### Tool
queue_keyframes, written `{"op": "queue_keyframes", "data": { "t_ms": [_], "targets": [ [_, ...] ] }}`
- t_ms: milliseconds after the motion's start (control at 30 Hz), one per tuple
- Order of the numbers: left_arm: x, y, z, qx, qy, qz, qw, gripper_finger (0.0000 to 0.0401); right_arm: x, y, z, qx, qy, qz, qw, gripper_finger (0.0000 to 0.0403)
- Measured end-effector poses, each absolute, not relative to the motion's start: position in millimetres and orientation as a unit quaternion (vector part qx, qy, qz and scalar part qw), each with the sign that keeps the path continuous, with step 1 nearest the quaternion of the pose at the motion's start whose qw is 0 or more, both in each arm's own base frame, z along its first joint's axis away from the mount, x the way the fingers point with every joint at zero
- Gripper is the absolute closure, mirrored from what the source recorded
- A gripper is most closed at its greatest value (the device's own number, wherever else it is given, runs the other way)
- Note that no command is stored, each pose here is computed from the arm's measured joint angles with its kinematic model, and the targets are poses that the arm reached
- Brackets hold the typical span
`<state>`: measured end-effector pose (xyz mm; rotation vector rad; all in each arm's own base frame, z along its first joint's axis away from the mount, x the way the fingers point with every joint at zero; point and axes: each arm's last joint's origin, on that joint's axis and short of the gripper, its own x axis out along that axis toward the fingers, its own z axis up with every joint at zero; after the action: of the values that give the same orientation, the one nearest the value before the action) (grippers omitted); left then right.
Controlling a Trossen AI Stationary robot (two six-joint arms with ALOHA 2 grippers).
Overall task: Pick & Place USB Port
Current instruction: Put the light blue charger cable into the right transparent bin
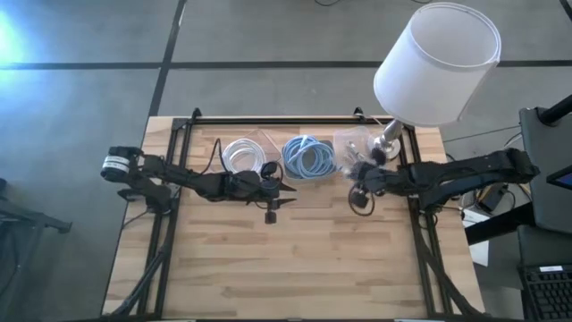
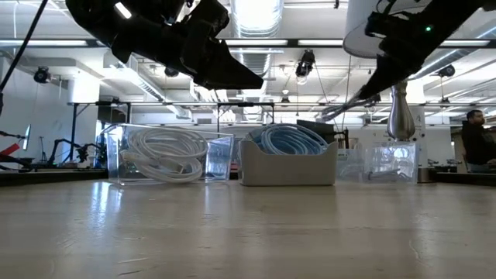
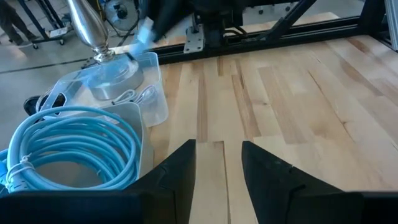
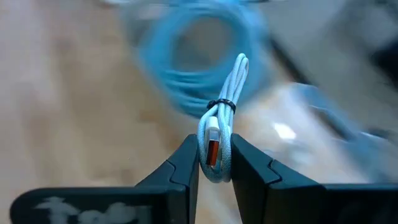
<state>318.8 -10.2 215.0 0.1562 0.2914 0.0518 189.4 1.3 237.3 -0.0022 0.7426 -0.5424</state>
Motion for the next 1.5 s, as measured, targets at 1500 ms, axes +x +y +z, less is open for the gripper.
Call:
{"op": "queue_keyframes", "data": {
  "t_ms": [1500],
  "targets": [
    [317.5, -10.1, 210.6, 0.077, 0.168, 0.024, 0.982, 0.0268, 188.9, -97.9, 193.4, 0.165, 0.504, -0.212, 0.821, 0.0308]
  ]
}}
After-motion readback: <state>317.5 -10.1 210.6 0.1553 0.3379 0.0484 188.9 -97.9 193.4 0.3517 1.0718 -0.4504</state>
